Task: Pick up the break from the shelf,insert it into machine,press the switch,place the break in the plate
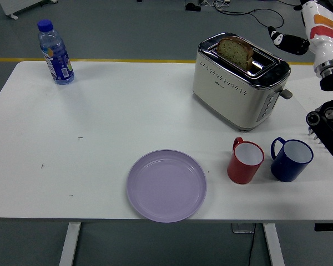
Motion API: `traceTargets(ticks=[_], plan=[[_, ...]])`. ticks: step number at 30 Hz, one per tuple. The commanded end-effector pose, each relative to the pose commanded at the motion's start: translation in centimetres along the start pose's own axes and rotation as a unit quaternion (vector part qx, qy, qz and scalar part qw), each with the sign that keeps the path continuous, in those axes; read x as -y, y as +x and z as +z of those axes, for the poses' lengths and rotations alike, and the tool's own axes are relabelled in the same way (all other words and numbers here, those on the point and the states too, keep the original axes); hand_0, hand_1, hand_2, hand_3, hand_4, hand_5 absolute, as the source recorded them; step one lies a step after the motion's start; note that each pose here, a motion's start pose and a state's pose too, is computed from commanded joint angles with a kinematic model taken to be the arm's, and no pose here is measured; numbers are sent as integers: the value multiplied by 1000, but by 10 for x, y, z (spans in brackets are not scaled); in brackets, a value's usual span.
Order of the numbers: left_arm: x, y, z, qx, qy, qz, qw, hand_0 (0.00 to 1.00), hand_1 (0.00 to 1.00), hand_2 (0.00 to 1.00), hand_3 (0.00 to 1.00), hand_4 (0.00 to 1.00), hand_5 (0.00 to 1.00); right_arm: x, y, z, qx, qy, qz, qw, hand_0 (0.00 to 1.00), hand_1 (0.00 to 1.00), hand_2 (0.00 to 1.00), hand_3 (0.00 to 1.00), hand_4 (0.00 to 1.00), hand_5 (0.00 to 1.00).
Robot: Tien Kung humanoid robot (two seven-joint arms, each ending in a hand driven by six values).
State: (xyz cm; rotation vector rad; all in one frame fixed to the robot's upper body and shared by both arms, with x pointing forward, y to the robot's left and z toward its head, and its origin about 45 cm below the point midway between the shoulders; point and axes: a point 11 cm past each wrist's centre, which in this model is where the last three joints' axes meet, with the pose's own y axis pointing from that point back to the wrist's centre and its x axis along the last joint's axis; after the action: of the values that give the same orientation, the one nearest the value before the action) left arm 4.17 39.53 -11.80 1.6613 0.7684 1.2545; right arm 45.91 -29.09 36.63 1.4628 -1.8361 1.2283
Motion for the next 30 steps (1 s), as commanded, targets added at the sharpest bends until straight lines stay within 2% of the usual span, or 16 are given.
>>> traceTargets(ticks=[2,4,5,6,9,11,12,17,18,24,30], plan=[[0,0,-1,0,0,0,1000,614,465,433,564,317,923,-9,-1,14,1,-19,-37,999,473,474,585,731,471,127],[0,0,-1,0,1,0,1000,614,465,433,564,317,923,-18,3,27,-13,-29,-56,998,473,474,585,731,471,127],[0,0,-1,-1,1,0,1000,614,465,433,563,317,923,-20,5,31,-20,-31,-59,998,473,474,585,731,471,127],[0,0,-1,-1,1,0,1000,614,465,433,563,317,923,-22,7,34,-24,-32,-62,997,367,386,498,729,424,103],[0,0,-1,-1,1,-1,1000,614,465,433,563,317,923,-34,10,52,-51,-51,-93,993,367,386,498,729,424,103],[0,-1,-1,-2,1,-2,1000,614,465,433,563,317,923,-36,9,56,-58,-55,-99,992,367,386,498,729,424,103],[0,-1,-1,-2,1,-2,1000,614,466,434,563,316,924,-39,9,59,-62,-57,-104,991,305,331,446,742,413,90],[0,-1,0,-1,1,-2,1000,614,466,434,563,316,924,-48,1,74,-85,-68,-132,985,305,331,446,742,413,90],[0,0,0,-1,1,-2,1000,614,466,434,563,315,923,-49,-1,77,-94,-69,-137,984,243,277,394,725,411,56],[0,-1,0,-3,1,-3,1000,614,468,437,565,315,923,-49,-12,91,-144,-81,-166,972,234,262,387,707,410,58],[0,-1,1,-1,0,-3,1000,614,469,437,565,313,922,-43,-23,93,-158,-89,-185,966,221,259,385,693,409,56]])
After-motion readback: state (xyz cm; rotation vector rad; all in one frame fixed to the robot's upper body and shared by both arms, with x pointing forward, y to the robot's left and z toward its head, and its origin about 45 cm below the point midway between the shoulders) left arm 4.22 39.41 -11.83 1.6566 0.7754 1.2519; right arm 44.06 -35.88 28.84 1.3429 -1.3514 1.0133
